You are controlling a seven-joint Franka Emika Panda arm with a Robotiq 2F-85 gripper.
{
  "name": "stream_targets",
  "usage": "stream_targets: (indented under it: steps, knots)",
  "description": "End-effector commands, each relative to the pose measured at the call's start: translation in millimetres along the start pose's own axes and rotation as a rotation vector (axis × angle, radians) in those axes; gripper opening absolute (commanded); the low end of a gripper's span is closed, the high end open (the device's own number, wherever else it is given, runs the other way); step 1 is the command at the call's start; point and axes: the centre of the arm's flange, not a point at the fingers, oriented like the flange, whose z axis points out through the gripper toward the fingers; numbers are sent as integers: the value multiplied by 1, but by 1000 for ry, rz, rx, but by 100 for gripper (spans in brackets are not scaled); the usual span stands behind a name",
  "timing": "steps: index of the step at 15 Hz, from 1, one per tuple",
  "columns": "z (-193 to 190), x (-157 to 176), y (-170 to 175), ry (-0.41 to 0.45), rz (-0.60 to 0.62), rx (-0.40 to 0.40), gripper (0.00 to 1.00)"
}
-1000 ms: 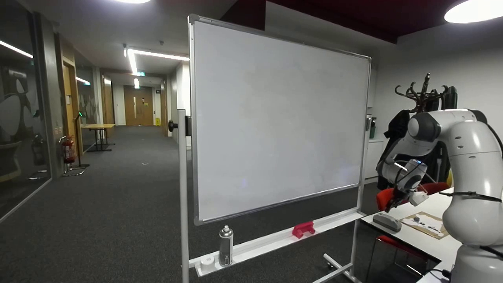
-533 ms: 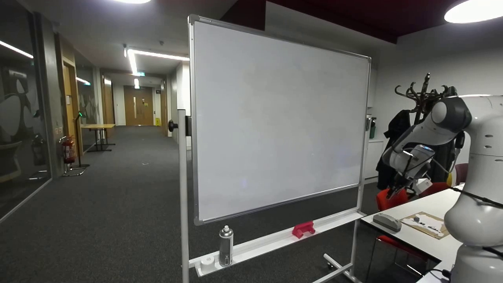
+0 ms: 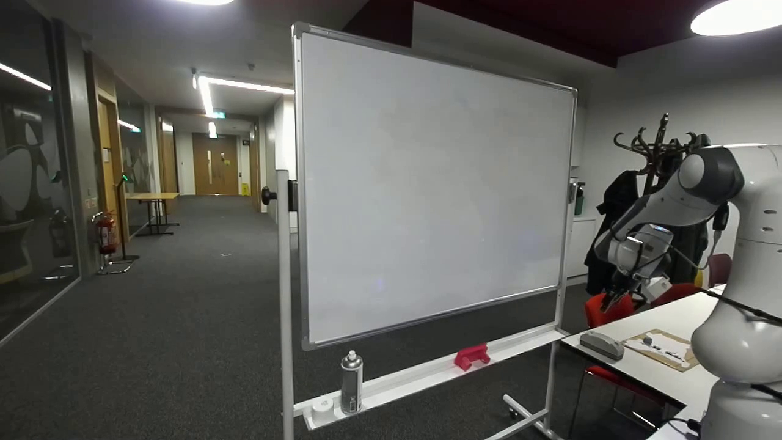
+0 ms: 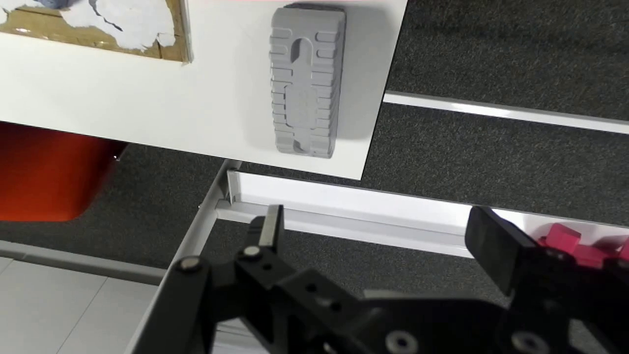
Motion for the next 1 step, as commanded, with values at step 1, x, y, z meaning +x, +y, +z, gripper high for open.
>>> stream_targets:
  steps: [1]
  knots:
    - [0, 0, 0, 0, 0, 0, 100]
